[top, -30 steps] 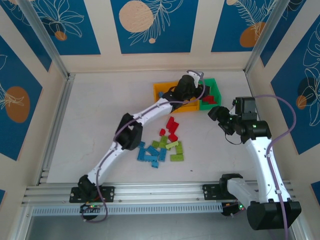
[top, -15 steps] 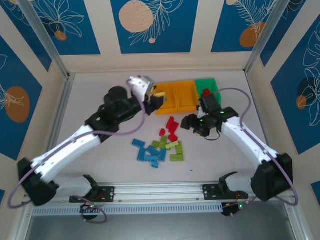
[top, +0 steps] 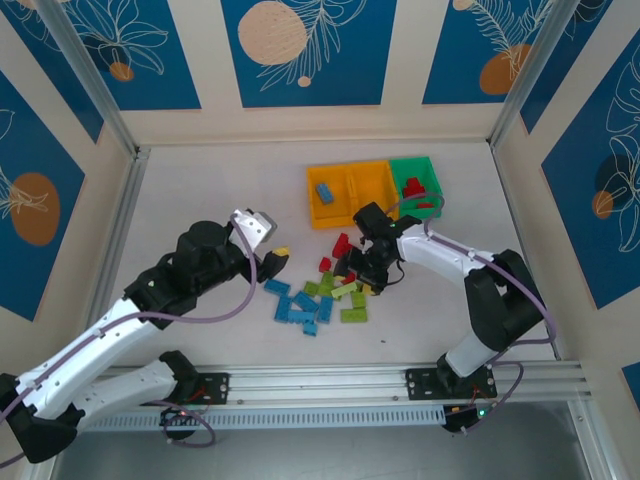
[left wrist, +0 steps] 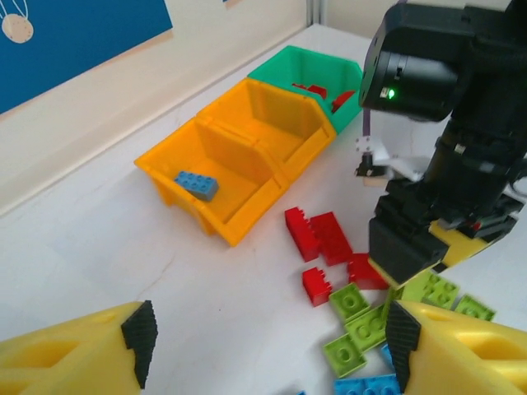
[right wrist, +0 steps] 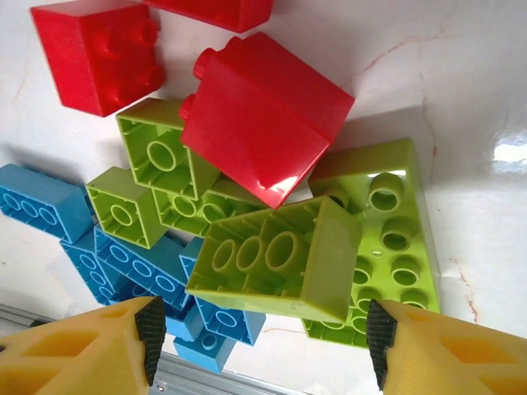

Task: Sort the legos into containers by color

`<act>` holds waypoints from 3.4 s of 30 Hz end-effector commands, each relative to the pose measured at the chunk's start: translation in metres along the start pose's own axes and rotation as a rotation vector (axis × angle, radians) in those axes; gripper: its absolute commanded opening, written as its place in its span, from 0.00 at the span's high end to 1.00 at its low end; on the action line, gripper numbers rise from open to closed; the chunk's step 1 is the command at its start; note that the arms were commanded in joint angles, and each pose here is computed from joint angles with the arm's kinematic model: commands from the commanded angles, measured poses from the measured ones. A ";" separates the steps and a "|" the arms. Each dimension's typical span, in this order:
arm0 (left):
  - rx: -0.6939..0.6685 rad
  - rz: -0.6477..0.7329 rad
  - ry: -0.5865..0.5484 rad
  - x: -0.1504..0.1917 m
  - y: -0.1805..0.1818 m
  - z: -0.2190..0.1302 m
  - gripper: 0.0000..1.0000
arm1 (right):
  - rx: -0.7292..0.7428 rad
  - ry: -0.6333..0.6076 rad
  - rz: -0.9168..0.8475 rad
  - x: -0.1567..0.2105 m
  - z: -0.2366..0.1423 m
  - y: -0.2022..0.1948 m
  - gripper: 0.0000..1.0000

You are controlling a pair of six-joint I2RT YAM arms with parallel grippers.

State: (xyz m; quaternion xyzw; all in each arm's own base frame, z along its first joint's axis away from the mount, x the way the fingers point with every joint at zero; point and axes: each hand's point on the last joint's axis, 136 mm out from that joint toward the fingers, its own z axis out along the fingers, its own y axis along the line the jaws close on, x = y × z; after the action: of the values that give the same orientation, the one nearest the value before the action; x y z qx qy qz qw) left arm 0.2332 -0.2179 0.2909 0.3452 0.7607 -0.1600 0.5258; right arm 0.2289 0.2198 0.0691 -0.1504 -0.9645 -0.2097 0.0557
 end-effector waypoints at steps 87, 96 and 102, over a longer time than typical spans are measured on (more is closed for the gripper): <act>0.125 -0.113 0.170 0.052 -0.028 0.040 0.00 | 0.209 -0.166 -0.333 -0.011 0.021 -0.025 0.41; 0.120 -0.108 0.163 0.057 -0.027 0.036 0.00 | 0.322 -0.153 -0.282 -0.017 0.037 -0.055 0.57; 0.136 -0.103 0.158 0.058 -0.030 0.034 0.00 | 0.320 -0.230 -0.283 -0.017 0.009 -0.054 0.69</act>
State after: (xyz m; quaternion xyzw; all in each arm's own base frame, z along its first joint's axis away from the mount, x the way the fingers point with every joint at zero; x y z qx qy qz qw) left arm 0.2287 -0.2368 0.2167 0.3379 0.8165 -0.1990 0.4237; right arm 0.2311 0.1859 0.0234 -0.0143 -0.9972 -0.0597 -0.0430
